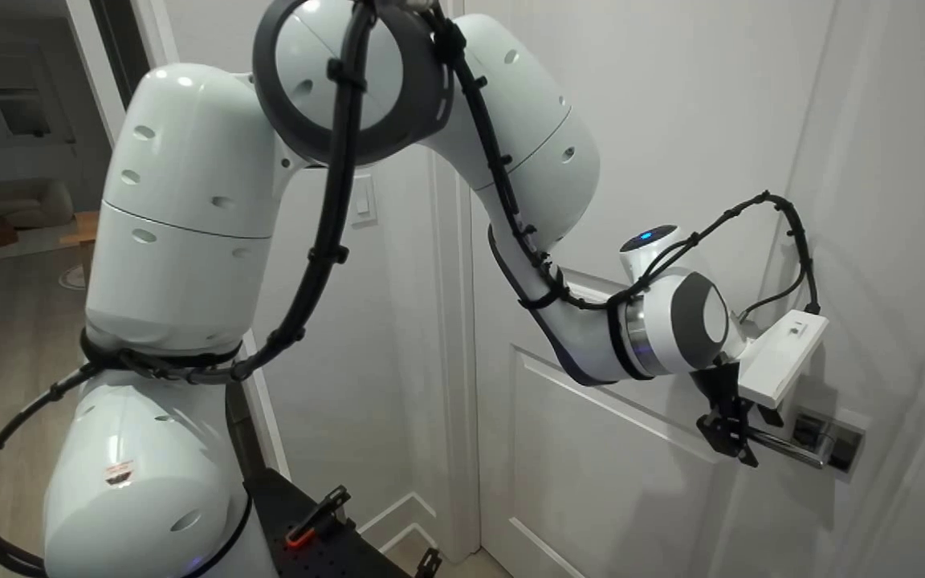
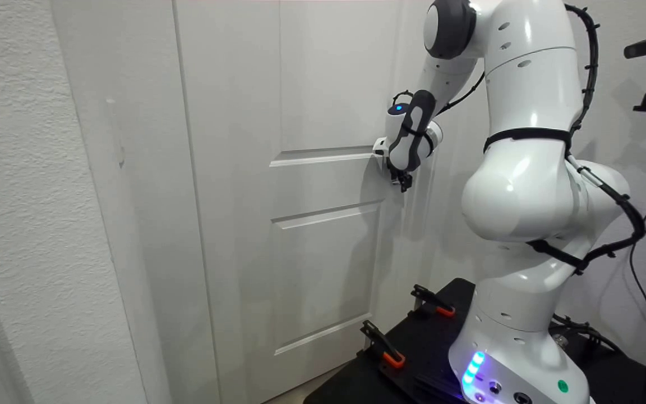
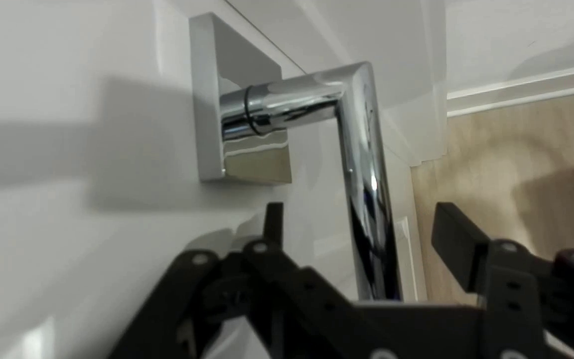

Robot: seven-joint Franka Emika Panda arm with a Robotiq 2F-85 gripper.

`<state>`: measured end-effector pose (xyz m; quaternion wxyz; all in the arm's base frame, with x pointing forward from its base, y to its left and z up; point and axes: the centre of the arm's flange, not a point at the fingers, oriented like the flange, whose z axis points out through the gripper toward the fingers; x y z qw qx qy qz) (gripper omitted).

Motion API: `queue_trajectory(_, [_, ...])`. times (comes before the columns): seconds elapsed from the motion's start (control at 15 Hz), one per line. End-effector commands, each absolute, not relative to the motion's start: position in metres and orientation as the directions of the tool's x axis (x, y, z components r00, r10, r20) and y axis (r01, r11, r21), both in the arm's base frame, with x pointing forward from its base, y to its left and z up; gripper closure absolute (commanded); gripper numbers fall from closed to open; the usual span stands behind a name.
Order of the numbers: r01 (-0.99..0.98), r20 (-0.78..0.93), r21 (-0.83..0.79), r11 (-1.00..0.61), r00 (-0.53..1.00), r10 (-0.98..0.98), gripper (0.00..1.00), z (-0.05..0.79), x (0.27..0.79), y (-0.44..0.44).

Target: Close and open the door.

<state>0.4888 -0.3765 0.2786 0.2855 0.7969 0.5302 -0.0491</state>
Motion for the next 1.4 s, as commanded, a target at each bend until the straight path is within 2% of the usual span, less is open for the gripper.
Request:
queue_trajectory(0.0, [0.853, -0.397, 0.439, -0.283, 0.467, 0.79, 0.0, 0.311, 0.444, -0.326])
queue_trajectory(0.6, [0.835, -0.318, 0.47, -0.287, 0.463, 0.827, 0.0, 0.311, 0.464, -0.319])
queue_trajectory(0.87, [0.807, -0.304, 0.448, -0.384, 0.541, 0.784, 0.0, 0.321, 0.473, -0.324])
queue_trajectory(0.93, [0.855, -0.355, 0.409, -0.318, 0.47, 0.808, 0.0, 0.274, 0.485, -0.367])
queue_trajectory(1.33, [0.823, -0.306, 0.442, -0.358, 0.513, 0.802, 0.0, 0.313, 0.482, -0.334])
